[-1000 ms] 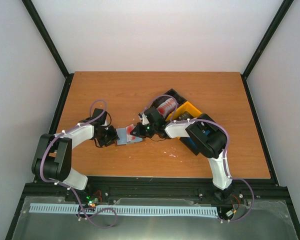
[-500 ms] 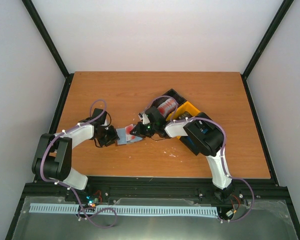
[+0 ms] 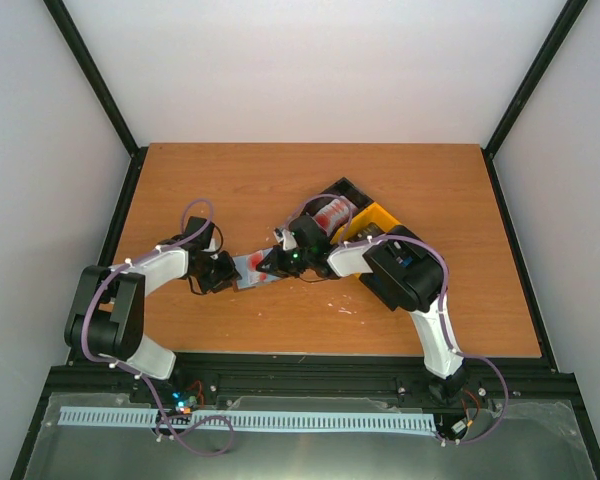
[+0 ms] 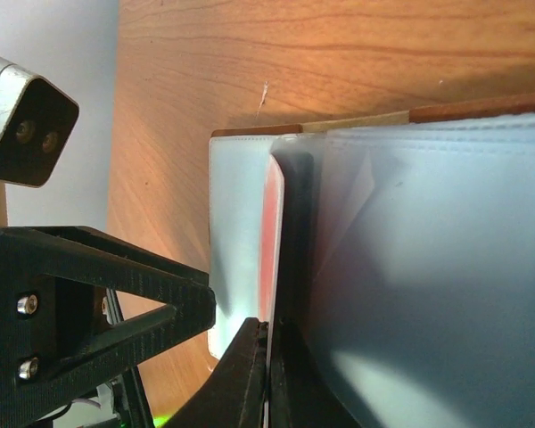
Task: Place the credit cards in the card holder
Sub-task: Insert the credit card into the card holder.
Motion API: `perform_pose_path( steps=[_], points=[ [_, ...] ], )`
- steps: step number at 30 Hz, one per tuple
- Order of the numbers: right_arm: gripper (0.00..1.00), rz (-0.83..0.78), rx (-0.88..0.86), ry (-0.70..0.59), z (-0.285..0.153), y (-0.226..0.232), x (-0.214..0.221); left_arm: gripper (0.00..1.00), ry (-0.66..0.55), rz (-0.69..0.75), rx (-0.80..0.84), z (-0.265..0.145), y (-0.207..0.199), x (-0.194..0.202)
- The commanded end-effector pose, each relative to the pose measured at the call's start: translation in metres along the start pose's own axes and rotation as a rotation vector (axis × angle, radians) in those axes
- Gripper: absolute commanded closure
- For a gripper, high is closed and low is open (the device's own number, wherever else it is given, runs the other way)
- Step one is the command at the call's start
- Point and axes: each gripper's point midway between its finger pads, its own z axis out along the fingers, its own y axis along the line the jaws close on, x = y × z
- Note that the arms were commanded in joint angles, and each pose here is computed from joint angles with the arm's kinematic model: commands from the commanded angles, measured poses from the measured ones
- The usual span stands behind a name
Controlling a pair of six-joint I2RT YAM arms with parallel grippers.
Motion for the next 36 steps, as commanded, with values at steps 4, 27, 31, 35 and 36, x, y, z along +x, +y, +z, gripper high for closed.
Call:
perform_pose_path(
  steps=[4,27,31,35,36],
  points=[
    [0.95,0.044,0.033,0.096,0.016,-0.017,0.022,0.67,0.019,0.019,0.013,0.006,-0.002,0.001],
    [0.44,-0.030,0.303,0.071,-0.013,-0.013,0.002,0.66,-0.010,0.027,0.024,0.000,-0.007,-0.004],
    [0.44,-0.040,0.354,0.063,-0.015,-0.017,-0.002,0.66,-0.007,0.028,0.020,0.002,-0.006,-0.004],
    [0.44,-0.071,0.419,0.056,-0.019,-0.017,-0.004,0.66,-0.003,0.031,0.021,0.003,-0.006,-0.004],
    [0.44,-0.077,0.437,0.053,-0.021,-0.016,-0.006,0.66,-0.003,0.032,0.022,0.003,-0.007,-0.004]
  ],
)
